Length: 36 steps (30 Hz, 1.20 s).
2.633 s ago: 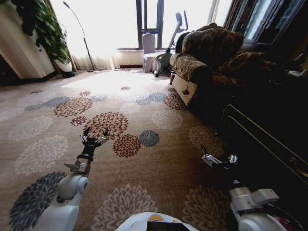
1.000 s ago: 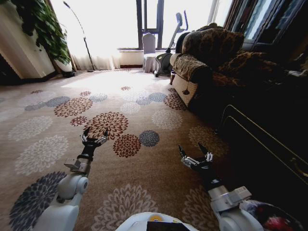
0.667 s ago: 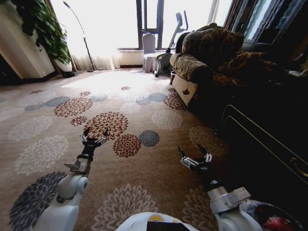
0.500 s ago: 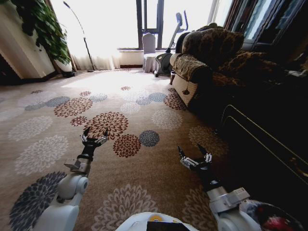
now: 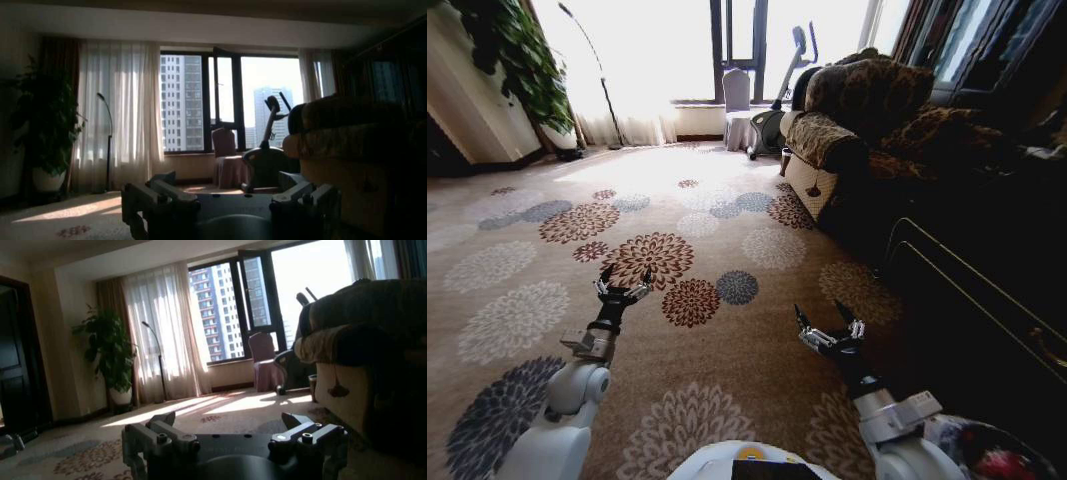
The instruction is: Pick up the trash from the ground and place it into the trash bin.
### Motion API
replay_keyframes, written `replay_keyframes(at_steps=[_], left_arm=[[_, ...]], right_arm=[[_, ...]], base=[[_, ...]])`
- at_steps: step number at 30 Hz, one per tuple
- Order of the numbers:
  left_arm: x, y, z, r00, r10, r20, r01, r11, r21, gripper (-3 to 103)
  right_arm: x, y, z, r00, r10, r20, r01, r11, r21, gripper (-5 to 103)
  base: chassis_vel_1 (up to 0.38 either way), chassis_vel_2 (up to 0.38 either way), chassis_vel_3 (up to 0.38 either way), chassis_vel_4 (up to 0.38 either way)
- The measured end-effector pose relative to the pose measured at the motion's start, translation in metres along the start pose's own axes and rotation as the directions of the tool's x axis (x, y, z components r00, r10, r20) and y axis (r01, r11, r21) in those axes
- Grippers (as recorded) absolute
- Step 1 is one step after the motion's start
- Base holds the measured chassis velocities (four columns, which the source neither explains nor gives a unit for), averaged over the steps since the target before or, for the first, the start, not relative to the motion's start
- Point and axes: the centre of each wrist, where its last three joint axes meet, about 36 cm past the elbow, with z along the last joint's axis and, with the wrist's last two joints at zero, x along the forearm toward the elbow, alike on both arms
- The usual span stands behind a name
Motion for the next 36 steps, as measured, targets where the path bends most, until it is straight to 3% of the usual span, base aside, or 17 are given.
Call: replay_keyframes(at_steps=[29,36], left_arm=[[0.0000,0.0000,0.0000,1.000,0.000,0.000,0.000,1.000,0.000,100],[0.0000,0.0000,0.0000,1.000,0.000,0.000,0.000,1.000,0.000,100]], right_arm=[[0.0014,0.0067,0.0054,1.000,-0.011,0.001,0.011,1.000,-0.013,100],[0.0019,0.0089,0.0096,0.997,0.002,0.071,0.000,0.999,-0.032,100]], base=[[0.000,0.000,0.000,0.000],[0.000,0.000,0.000,0.000]])
